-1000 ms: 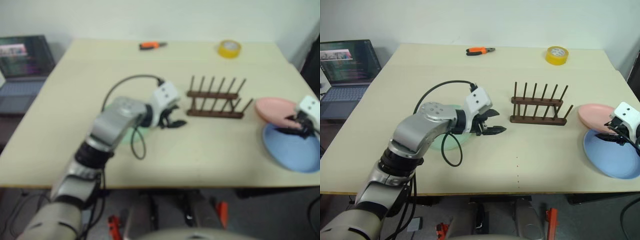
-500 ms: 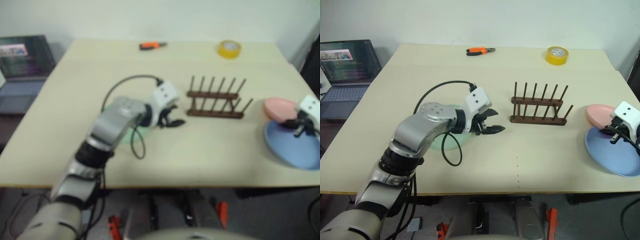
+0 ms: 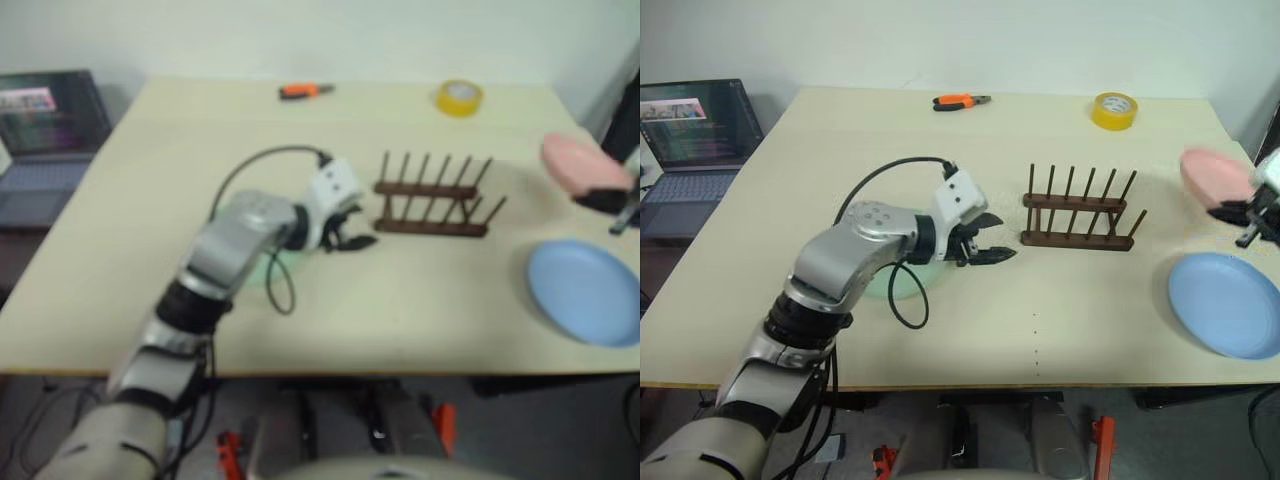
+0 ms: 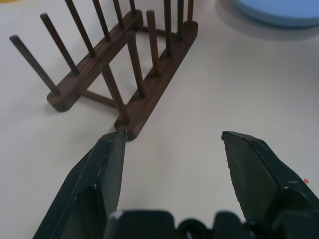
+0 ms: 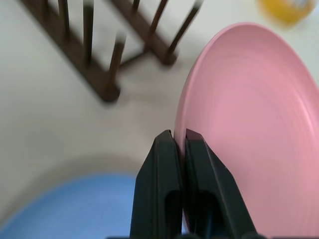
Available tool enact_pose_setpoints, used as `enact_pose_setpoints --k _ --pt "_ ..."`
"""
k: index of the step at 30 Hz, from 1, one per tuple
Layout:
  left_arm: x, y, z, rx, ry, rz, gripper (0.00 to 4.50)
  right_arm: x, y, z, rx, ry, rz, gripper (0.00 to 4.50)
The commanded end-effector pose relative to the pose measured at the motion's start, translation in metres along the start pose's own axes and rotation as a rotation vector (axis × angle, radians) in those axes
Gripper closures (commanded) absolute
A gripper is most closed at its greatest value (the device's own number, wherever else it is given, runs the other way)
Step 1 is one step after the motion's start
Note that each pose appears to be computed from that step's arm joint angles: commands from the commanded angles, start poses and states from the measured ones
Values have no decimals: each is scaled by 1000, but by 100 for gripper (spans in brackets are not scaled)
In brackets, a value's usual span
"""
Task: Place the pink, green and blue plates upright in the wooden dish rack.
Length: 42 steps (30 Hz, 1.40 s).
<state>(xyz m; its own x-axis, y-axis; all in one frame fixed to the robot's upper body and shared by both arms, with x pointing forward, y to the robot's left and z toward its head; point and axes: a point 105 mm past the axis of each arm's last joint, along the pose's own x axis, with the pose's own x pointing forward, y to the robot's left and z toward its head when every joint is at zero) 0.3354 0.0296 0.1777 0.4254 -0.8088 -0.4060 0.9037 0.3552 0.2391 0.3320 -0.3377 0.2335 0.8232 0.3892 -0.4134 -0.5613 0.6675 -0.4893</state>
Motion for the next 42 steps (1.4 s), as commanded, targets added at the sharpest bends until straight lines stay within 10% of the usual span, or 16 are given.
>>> enact_pose_setpoints --k 1,8,18,42 --pt "-4 3 24 49 -76 11 114 -20 -10 52 -54 -183 -61 448" --pt "-6 16 40 64 -120 96 114 -24 -11 112 119 -572 -86 448" --pt "-18 38 64 53 -200 239 114 -13 -5 128 526 -868 -35 448" --pt "-22 40 51 38 -134 279 114 32 36 100 899 -863 97 448"
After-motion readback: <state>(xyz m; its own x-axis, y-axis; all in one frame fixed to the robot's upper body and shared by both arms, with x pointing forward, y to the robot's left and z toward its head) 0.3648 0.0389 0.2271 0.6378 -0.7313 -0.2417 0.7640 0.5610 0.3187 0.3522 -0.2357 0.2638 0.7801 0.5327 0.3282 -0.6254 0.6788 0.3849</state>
